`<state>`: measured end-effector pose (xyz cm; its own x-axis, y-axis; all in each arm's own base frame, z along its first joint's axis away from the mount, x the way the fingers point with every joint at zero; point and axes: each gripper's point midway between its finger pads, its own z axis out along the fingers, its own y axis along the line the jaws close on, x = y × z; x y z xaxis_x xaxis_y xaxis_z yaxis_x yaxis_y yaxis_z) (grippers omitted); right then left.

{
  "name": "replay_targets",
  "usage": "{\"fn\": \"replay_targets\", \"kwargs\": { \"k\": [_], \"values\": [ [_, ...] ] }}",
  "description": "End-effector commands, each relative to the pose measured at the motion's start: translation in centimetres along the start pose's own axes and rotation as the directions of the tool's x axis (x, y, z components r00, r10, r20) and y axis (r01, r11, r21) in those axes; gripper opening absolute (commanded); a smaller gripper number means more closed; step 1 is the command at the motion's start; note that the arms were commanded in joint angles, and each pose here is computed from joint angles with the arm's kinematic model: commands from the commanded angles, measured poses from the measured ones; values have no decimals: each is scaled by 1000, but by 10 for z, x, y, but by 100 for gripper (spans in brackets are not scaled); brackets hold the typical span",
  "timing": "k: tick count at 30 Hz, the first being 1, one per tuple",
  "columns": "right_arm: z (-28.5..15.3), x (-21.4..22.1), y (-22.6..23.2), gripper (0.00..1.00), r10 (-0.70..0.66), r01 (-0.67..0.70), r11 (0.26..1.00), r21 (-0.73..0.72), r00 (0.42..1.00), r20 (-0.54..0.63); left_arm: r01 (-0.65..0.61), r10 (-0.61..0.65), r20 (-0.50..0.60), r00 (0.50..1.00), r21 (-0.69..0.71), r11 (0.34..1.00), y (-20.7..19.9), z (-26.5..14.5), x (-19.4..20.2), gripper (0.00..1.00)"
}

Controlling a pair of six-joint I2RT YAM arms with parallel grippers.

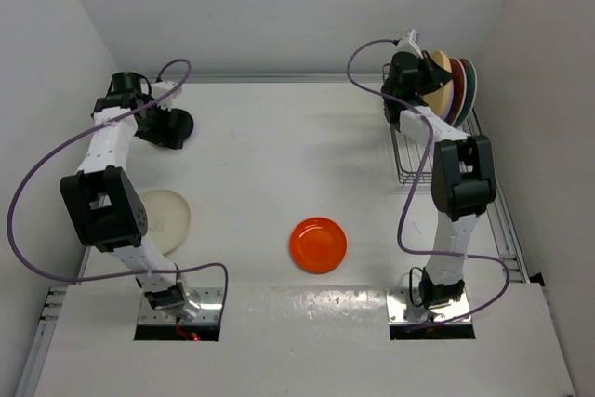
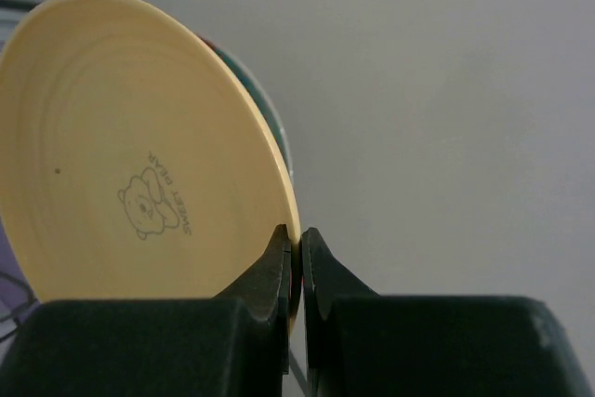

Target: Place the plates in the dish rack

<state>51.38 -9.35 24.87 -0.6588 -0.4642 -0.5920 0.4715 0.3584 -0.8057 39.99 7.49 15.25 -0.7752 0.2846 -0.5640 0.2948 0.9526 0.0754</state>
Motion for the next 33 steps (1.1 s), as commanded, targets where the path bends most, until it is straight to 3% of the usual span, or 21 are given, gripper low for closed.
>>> {"fn": "replay_targets", "kwargs": {
  "k": [1, 7, 10, 13, 17, 18, 21, 26, 33],
  "values": [
    [-14, 4, 0, 0, 17, -16, 999, 50, 1000, -16, -7, 7, 22, 1000, -10, 1000, 11, -2, -6, 95],
    [-26, 17, 41, 0, -32, 30, 998, -47, 999, -40, 27, -27, -6, 1000, 5, 1000, 18, -3, 8, 95],
    [-28, 18, 48, 0, 19, -26, 993, -114, 998, -68, 90, -89, -49, 995, 8, 996, 29, -5, 30, 95],
    [-27, 19, 57, 11, 120, -139, 972, -190, 987, -107, 144, -143, -119, 983, 4, 990, 37, -11, 61, 95],
    [-28, 19, 55, 27, 140, -166, 958, -232, 982, -125, 179, -188, -266, 946, -57, 982, 45, -17, 116, 95],
    [-29, 18, 53, 35, 144, -169, 957, -236, 982, -122, 176, -190, -288, 939, -73, 982, 47, -20, 126, 95],
    [-32, 12, 51, 44, 157, -184, 944, -273, 981, -115, 237, -267, -367, 891, -125, 963, 54, -26, 169, 95],
    [-39, 1, 45, 51, 184, -208, 926, -314, 977, -107, 327, -354, -432, 830, -137, 935, 56, -24, 216, 95],
    [-67, -31, 21, 63, 228, -213, 888, -408, 974, -12, 322, -336, -484, 808, -114, 940, 44, -11, 249, 88]
  ]
}}
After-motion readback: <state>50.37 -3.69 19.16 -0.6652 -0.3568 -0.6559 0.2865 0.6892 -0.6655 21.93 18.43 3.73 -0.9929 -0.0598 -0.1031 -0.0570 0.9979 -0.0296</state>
